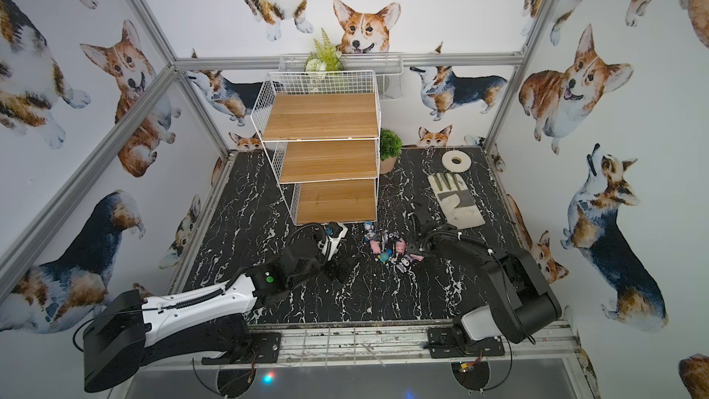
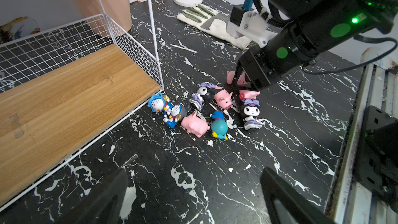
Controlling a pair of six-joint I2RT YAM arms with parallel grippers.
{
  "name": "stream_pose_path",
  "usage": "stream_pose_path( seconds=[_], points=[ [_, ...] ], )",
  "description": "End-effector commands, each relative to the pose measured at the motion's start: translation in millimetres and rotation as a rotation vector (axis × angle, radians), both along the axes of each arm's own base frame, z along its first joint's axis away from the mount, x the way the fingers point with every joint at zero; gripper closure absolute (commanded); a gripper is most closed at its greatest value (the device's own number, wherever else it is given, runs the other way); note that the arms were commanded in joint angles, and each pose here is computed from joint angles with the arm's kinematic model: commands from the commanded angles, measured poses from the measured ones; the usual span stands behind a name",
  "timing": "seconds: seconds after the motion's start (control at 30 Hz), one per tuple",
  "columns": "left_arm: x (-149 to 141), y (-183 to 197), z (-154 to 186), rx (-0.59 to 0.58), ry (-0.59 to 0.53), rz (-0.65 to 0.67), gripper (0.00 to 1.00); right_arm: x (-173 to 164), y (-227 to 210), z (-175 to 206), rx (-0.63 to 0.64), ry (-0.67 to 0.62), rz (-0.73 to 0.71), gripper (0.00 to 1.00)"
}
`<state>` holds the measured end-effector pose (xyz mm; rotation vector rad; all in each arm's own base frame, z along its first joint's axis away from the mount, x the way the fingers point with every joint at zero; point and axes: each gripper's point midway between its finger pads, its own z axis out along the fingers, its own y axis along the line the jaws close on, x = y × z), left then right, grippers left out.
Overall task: Organize plastic toys on shelves
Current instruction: Pick up the plastic toy at the center of the board.
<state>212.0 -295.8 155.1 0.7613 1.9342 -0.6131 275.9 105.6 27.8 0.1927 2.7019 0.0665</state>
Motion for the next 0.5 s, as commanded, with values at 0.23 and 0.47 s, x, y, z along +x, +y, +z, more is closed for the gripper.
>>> stream_pose_path(
  seconds=[0.23,0.47],
  points=[
    [4.4,2.9,6.2,-0.021,-0.026,0.028,0.0,10.7,-1.7,0.2,-0.025,-0.17,-0.023,0.54],
    [5.3,0.1,6.2,-0.027,-0.018,0.028,0.0,10.1,3.9,-1.1,-0.025,-0.214,0.014,0.55]
  ],
)
